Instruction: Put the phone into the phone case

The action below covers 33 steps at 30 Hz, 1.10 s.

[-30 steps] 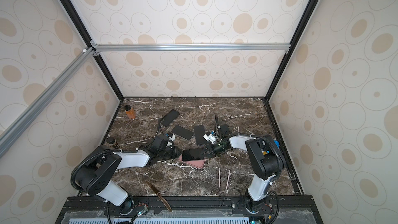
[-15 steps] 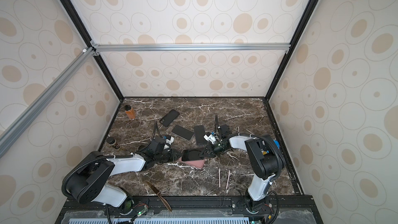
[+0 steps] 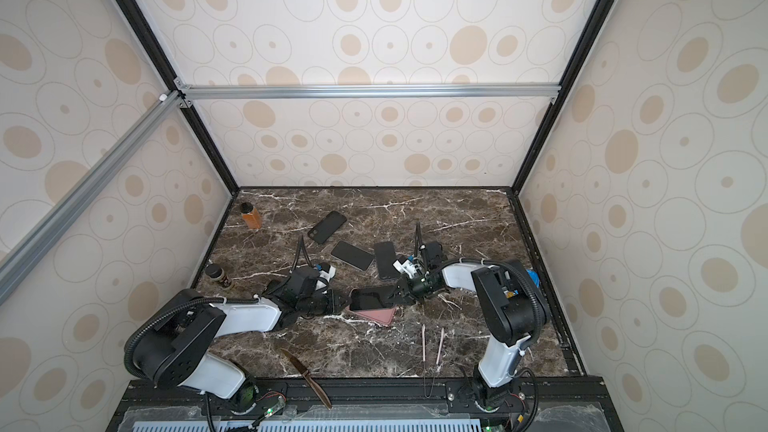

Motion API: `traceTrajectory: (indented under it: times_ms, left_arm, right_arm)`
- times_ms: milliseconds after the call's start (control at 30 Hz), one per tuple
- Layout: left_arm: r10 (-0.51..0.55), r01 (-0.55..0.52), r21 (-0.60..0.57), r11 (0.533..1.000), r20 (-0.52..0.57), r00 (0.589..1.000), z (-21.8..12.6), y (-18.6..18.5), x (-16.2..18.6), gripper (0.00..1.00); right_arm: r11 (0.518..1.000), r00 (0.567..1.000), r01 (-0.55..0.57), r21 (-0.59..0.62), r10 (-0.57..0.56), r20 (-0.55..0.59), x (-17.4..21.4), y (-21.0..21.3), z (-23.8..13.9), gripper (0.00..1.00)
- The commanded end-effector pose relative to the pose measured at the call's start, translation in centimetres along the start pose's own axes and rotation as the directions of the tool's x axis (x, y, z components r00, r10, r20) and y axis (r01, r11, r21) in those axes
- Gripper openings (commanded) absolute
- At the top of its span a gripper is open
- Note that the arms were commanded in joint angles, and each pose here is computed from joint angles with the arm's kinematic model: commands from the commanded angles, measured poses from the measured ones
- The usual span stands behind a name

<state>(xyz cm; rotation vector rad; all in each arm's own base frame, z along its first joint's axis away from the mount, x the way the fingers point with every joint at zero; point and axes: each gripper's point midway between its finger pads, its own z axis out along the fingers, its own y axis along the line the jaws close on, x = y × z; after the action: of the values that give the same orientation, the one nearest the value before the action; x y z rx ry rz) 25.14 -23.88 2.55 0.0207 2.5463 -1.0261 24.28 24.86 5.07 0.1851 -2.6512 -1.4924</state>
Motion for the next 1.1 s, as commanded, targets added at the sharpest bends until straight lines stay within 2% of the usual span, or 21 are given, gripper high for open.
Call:
traceTrajectory:
  times_ms: [0, 467, 633, 833, 1067]
  left_arm:
    - [0.033, -0.023, 0.150, 0.988, -0.066, 0.997, 0.0, -2.7, 1.4, 0.26]
    - [0.027, -0.002, 0.258, 0.966, -0.092, 0.995, -0.3, -4.5, 2.4, 0.26]
    - [0.025, 0.000, 0.256, 0.967, -0.093, 0.995, -0.2, -4.5, 2.5, 0.26]
    - [0.002, 0.011, 0.210, 0.978, -0.063, 0.998, -0.2, -3.6, 2.0, 0.26]
    - [-0.005, 0.010, 0.185, 0.983, -0.028, 1.000, -0.5, -3.4, 1.4, 0.28]
  right_arm:
    - [0.972, 0.992, -0.120, 0.202, 0.124, -0.006, 1.7, -5.2, 1.0, 0.12]
    - [0.975, 0.993, -0.114, 0.193, 0.117, -0.004, 1.2, -4.8, 1.1, 0.16]
    - [0.972, 0.993, -0.114, 0.207, 0.119, -0.012, 1.2, -4.9, 1.3, 0.19]
    - [0.964, 0.994, -0.105, 0.244, 0.110, -0.007, 1.2, -5.0, 0.9, 0.29]
    - [0.951, 0.998, -0.062, 0.304, 0.061, 0.013, 0.6, -4.0, -0.5, 0.35]
